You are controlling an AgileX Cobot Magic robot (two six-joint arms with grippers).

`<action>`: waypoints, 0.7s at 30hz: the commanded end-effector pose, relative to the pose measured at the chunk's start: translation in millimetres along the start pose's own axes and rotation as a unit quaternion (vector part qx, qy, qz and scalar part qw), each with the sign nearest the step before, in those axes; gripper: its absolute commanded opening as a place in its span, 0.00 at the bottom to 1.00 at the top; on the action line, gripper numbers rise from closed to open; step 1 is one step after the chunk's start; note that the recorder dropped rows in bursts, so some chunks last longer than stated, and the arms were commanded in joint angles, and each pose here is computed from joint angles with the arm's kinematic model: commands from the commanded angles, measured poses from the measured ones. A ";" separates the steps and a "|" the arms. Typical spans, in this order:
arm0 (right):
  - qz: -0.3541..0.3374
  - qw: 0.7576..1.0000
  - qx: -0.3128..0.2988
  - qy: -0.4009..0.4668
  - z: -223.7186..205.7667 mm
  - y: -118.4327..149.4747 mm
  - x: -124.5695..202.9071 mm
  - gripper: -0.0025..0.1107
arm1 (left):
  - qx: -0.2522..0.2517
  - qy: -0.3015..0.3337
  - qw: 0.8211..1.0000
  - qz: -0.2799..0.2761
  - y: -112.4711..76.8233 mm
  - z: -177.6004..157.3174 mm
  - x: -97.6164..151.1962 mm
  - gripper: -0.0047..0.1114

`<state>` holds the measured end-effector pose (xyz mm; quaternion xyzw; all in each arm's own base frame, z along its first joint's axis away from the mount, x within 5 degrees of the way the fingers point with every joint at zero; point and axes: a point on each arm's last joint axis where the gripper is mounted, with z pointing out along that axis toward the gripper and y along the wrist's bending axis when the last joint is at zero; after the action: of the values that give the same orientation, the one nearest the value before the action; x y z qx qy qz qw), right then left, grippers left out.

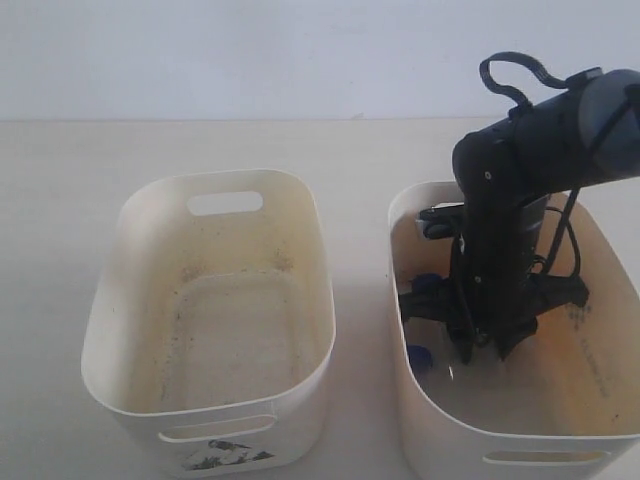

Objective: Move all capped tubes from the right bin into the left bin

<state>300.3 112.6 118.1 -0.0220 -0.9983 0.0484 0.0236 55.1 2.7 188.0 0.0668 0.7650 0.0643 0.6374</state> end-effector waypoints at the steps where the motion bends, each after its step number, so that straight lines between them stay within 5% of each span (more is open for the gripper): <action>1: -0.010 1.000 0.017 0.019 15.7 -1.7 2.6 0.02 | 0.001 -0.006 1.000 -0.008 0.0 -0.3 -2.0 0.08; 8: -0.031 0.999 0.027 0.029 -26.7 -10.2 11.5 0.02 | 0.001 -0.006 1.000 -0.008 0.0 -0.3 -2.0 0.08; 15: -0.039 0.998 -0.003 -0.054 -116.6 -25.5 28.0 0.02 | 0.001 -0.006 1.000 -0.008 0.0 -0.3 -2.0 0.08; 21: -0.068 0.971 -0.116 -0.196 -200.1 -31.1 52.8 0.02 | 0.001 -0.006 1.000 -0.008 0.0 -0.3 -2.0 0.08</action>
<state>267.1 101.1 288.1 0.0240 -0.9940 -0.0074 -0.1067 55.1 2.7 188.0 0.0668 0.7650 0.0643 0.6374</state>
